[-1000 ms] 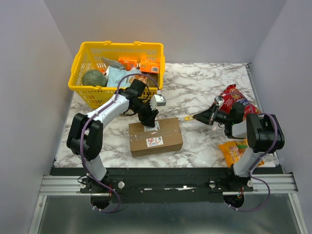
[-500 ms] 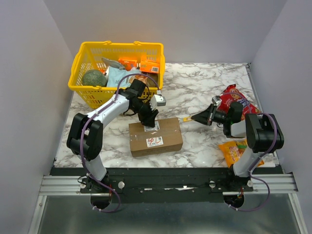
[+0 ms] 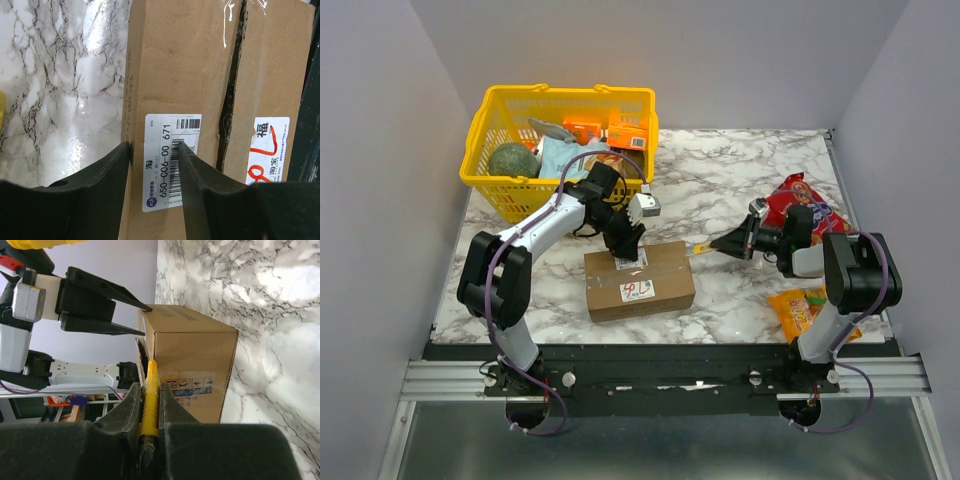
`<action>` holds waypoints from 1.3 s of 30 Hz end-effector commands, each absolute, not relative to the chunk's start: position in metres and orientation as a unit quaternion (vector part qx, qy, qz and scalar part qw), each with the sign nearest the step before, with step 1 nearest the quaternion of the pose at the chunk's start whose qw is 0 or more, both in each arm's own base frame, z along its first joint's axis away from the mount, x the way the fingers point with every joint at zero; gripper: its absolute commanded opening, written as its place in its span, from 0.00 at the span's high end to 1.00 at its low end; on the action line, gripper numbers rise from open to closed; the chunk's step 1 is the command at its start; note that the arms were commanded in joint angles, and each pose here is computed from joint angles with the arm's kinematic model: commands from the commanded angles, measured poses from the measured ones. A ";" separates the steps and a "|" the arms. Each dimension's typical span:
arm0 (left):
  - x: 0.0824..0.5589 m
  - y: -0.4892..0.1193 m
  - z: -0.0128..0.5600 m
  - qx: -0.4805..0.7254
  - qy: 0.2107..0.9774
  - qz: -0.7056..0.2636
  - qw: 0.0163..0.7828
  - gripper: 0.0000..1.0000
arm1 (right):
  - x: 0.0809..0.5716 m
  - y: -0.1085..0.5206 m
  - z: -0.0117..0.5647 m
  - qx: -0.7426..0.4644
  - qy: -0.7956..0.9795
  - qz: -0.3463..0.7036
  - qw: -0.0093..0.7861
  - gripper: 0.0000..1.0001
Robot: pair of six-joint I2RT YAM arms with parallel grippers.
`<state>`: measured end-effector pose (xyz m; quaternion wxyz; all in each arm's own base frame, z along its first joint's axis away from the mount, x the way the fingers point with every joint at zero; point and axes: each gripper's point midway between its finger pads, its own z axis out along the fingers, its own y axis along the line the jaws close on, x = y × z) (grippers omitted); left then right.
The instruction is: Unpack the express box
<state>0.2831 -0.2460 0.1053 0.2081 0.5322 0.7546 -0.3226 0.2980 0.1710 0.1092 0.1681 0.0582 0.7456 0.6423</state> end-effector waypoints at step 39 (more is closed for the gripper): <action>0.277 -0.227 0.064 0.530 0.785 -0.279 0.159 0.50 | 0.308 0.166 0.113 0.064 0.767 0.596 0.229 1.00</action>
